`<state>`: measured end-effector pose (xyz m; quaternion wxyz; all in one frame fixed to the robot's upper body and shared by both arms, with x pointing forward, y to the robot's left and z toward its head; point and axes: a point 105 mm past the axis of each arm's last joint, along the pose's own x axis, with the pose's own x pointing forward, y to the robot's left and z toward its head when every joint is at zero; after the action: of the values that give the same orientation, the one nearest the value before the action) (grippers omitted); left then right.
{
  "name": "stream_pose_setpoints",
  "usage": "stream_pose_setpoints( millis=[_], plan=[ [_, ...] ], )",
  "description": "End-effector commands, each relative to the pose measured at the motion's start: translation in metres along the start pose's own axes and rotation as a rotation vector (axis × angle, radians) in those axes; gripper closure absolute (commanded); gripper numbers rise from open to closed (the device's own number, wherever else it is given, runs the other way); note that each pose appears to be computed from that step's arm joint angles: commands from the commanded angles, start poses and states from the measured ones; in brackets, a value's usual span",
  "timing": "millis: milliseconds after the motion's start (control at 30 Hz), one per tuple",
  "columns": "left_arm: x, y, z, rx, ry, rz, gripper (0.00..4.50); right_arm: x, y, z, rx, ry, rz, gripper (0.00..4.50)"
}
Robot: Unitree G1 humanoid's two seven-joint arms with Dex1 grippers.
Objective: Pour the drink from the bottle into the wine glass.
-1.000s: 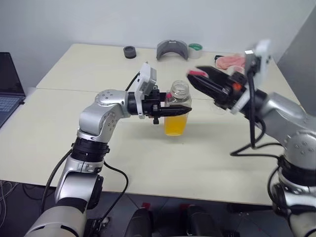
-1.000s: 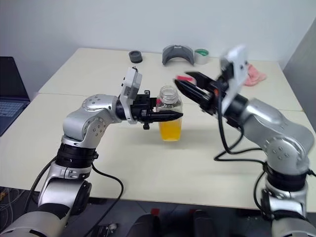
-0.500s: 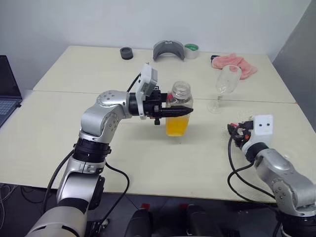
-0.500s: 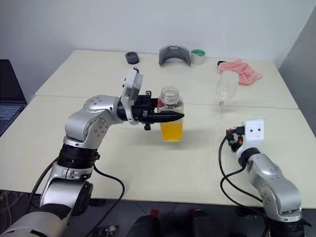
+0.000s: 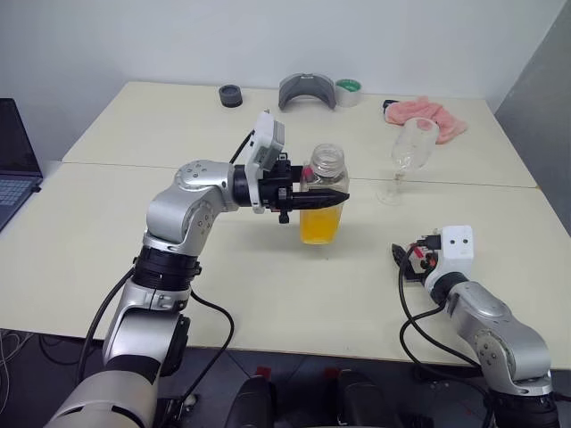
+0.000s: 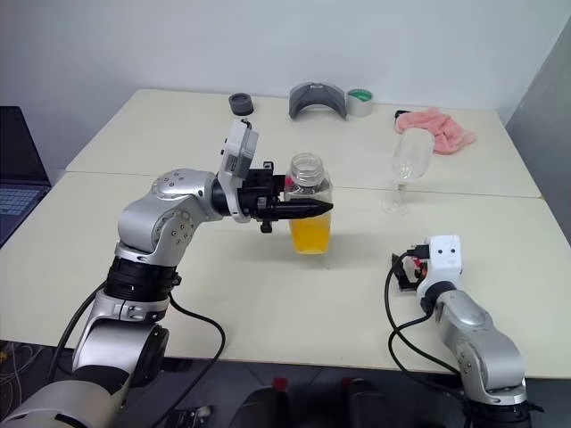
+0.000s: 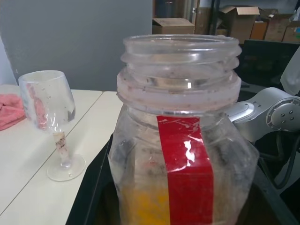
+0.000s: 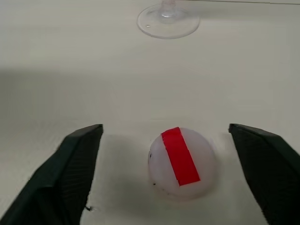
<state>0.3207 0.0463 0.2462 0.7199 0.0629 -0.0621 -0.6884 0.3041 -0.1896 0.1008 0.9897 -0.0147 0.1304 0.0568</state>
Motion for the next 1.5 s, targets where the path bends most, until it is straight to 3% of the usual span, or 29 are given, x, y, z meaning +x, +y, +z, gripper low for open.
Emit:
stream_pose_setpoints(
  millis=[33, 133, 267, 433, 600, 767, 1033, 1200, 1367, 1500],
  plan=[
    [0.001, 0.000, 0.017, 0.068, -0.029, -0.010, 2.71, -0.007, -0.009, 0.031, -0.061, -0.090, -0.019, 0.03],
    [0.001, 0.000, 0.017, 0.068, -0.030, -0.008, 2.71, -0.010, -0.013, 0.048, -0.100, -0.128, -0.032, 0.03],
    [0.000, 0.001, 0.016, 0.071, -0.028, -0.003, 2.71, -0.021, 0.003, 0.091, -0.240, -0.231, 0.112, 0.03],
    [-0.003, 0.007, 0.017, 0.075, -0.033, 0.026, 2.71, -0.046, 0.048, 0.112, -0.326, -0.222, 0.582, 0.03],
    [-0.008, 0.017, 0.017, 0.077, -0.028, 0.090, 2.71, -0.070, 0.065, 0.149, -0.300, -0.321, 0.841, 0.03],
    [-0.020, 0.027, 0.016, 0.100, -0.010, 0.182, 2.71, -0.071, 0.079, 0.167, -0.304, -0.370, 0.905, 0.03],
    [-0.068, 0.075, 0.010, 0.168, 0.024, 0.625, 2.71, -0.063, 0.101, 0.161, -0.297, -0.386, 0.963, 0.03],
    [-0.121, 0.106, -0.006, 0.184, 0.059, 1.006, 2.71, -0.059, 0.101, 0.157, -0.288, -0.395, 0.988, 0.03],
    [-0.145, 0.116, -0.027, 0.153, 0.047, 1.169, 2.71, -0.056, 0.105, 0.162, -0.282, -0.423, 1.005, 0.03],
    [-0.151, 0.119, -0.039, 0.097, -0.052, 1.236, 2.71, -0.056, 0.115, 0.167, -0.282, -0.445, 1.015, 0.03]
  ],
)
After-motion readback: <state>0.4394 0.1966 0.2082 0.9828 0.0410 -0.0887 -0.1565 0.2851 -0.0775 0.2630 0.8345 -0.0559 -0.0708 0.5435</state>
